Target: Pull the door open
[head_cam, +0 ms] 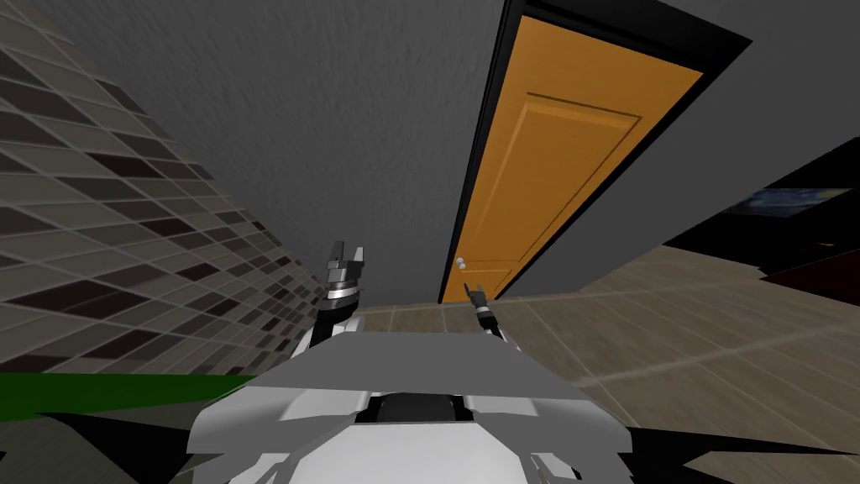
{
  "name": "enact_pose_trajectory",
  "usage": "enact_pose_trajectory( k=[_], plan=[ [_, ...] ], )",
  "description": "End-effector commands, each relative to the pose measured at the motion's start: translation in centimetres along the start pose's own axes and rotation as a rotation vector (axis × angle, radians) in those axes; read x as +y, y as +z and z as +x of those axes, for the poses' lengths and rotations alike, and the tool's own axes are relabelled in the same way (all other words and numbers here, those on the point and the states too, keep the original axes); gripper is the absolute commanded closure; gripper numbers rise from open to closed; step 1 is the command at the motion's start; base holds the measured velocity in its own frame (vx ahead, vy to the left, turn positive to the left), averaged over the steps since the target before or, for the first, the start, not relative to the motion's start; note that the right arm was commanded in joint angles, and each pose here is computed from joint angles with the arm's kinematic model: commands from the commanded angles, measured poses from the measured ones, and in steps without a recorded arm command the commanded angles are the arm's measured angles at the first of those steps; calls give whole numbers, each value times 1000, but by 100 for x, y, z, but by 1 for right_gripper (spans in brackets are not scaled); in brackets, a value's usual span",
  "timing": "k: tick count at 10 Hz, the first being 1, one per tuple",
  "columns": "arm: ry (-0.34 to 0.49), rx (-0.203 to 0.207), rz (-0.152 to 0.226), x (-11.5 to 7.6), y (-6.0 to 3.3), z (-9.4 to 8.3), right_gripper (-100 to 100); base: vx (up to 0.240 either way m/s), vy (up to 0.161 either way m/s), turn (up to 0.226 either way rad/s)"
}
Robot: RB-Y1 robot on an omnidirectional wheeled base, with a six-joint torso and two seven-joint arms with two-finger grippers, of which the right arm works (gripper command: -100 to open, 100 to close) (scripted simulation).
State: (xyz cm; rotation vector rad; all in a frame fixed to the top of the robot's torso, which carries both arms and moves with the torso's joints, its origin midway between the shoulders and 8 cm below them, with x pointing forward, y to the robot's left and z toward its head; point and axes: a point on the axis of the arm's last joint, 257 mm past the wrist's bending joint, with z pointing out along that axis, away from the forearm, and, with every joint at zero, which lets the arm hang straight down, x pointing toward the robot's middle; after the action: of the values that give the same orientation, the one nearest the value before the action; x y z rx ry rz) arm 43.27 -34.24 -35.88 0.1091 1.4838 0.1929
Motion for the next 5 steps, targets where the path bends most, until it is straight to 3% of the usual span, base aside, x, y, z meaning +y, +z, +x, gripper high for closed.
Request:
enact_pose_trajectory(
  k=[1,5],
  plan=[
    [-34,14,5,-50,-20,50,-100,38,-15,51],
    [-129,55,21,-216,-96,180,-100,56,-26,86]
  ],
)
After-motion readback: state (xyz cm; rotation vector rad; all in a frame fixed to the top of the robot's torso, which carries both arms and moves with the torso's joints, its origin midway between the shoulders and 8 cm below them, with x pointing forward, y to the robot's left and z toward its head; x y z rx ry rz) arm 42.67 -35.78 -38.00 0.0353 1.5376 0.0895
